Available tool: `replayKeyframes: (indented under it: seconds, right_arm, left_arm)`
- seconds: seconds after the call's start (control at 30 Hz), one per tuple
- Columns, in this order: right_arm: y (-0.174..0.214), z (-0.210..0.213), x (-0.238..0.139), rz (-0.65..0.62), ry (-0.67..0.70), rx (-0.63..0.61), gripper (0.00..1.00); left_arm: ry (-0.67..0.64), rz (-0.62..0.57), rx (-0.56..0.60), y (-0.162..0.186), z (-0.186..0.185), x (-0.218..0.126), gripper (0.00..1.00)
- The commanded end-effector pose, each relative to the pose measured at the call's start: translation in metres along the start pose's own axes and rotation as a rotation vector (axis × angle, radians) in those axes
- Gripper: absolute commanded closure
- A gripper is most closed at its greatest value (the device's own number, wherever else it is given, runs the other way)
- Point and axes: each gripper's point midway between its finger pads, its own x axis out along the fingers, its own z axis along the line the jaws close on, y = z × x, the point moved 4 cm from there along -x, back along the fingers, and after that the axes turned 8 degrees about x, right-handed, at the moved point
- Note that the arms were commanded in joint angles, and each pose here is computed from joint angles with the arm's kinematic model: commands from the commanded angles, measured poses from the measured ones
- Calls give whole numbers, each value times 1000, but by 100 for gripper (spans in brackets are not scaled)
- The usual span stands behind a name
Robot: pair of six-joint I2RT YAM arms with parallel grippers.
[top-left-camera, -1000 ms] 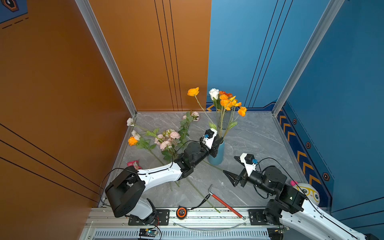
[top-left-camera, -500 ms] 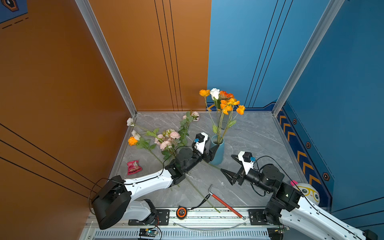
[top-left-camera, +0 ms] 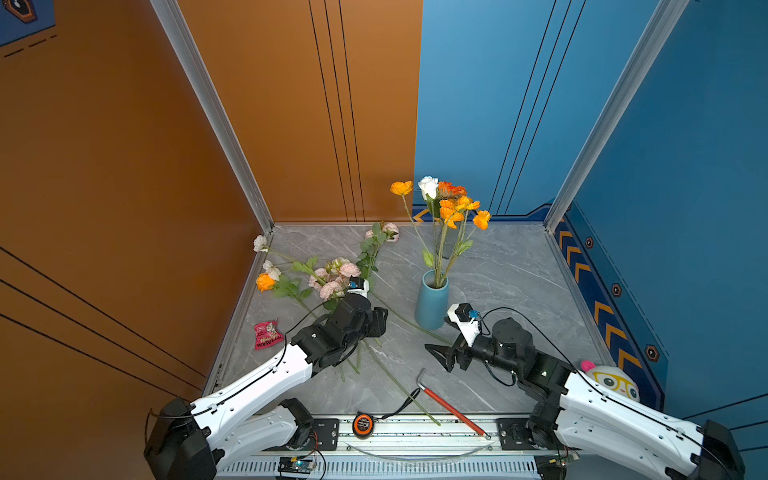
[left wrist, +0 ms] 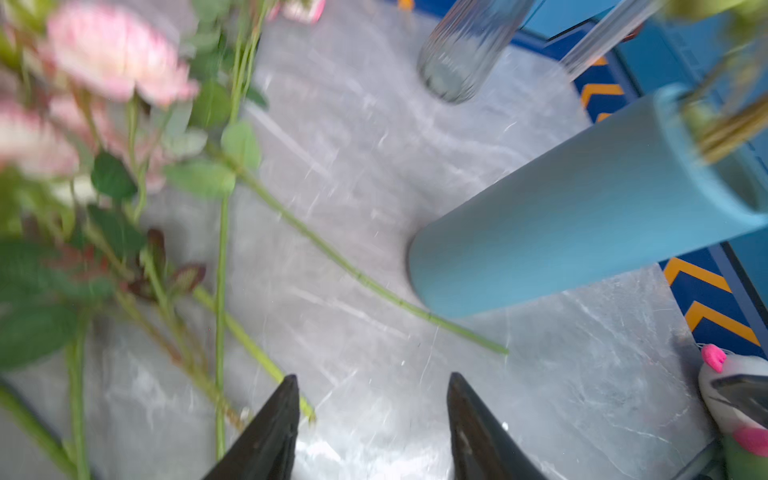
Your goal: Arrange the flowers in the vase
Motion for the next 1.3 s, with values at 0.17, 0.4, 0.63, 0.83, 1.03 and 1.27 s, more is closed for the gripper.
replayKeyframes:
  seconds: [0.17, 0.4, 0.63, 0.83, 1.03, 1.27]
  right_arm:
    - [-8, 32, 28, -4, -143, 2, 0]
    - [-7, 30, 28, 3, -127, -7, 0]
    - [-6, 29, 28, -1, -122, -6, 0]
    - [-7, 30, 30, 4, -127, -5, 0]
    - [-8, 30, 34, 1, -134, -5, 0]
    - [-15, 34, 37, 4, -150, 6, 0]
  left_arm:
    - [45, 208, -385, 79, 36, 12, 46]
    - [123, 134, -440, 76, 35, 23, 49]
    - [77, 131, -459, 82, 41, 26, 51]
    - [39, 89, -502, 85, 52, 38, 52]
    - [23, 60, -514, 75, 53, 54, 55]
    - [11, 9, -502, 65, 48, 68, 90]
